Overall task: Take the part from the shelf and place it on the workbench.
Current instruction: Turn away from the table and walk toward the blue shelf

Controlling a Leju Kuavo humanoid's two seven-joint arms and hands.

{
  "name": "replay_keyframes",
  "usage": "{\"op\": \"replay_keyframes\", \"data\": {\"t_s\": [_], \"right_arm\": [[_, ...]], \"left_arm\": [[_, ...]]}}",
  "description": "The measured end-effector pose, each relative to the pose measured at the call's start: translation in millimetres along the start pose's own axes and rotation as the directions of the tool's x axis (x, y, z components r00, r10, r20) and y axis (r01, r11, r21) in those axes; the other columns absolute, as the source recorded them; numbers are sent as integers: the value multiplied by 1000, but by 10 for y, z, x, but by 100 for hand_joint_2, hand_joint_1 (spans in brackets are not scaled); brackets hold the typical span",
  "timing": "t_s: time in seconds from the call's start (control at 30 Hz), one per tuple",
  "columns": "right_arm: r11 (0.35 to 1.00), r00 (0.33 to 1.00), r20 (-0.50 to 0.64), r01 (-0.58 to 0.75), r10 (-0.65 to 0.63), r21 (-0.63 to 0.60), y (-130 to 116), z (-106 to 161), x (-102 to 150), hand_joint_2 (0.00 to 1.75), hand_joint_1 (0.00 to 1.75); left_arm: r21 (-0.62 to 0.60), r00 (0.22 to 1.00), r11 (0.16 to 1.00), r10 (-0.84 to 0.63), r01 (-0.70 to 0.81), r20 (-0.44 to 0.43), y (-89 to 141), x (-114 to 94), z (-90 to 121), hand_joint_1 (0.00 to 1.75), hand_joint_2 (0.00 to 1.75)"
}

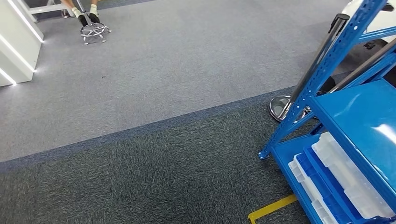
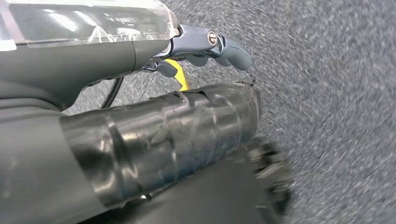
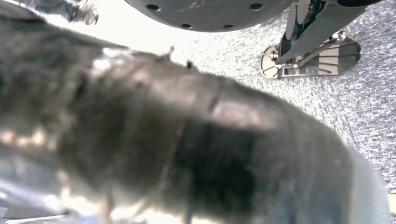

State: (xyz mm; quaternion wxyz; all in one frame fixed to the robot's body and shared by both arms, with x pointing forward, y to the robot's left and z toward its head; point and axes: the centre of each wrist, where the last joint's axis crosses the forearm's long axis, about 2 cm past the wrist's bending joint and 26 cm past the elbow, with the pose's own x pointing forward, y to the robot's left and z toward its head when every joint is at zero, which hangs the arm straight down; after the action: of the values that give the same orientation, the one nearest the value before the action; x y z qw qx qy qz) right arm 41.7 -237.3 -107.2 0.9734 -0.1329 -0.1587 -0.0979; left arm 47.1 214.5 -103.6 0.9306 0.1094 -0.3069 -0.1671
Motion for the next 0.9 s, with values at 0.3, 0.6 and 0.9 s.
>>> {"op": "replay_keyframes", "data": {"t_s": [0.3, 0.6, 0.9], "right_arm": [[1000, 1000, 0, -17, 17, 11, 21, 9, -7, 0, 0], [1000, 1000, -10, -25, 25, 17, 35, 13, -1, 0, 0], [999, 999, -8, -31, 31, 19, 38, 12, 10, 0, 0]], "left_arm": [[9, 1000, 1000, 9, -9, 15, 19, 5, -11, 0, 0], [11, 1000, 1000, 9, -9, 8, 26, -16, -6, 0, 0], [13, 1000, 1000, 13, -13, 17, 40, 20, -29, 0, 0]]}}
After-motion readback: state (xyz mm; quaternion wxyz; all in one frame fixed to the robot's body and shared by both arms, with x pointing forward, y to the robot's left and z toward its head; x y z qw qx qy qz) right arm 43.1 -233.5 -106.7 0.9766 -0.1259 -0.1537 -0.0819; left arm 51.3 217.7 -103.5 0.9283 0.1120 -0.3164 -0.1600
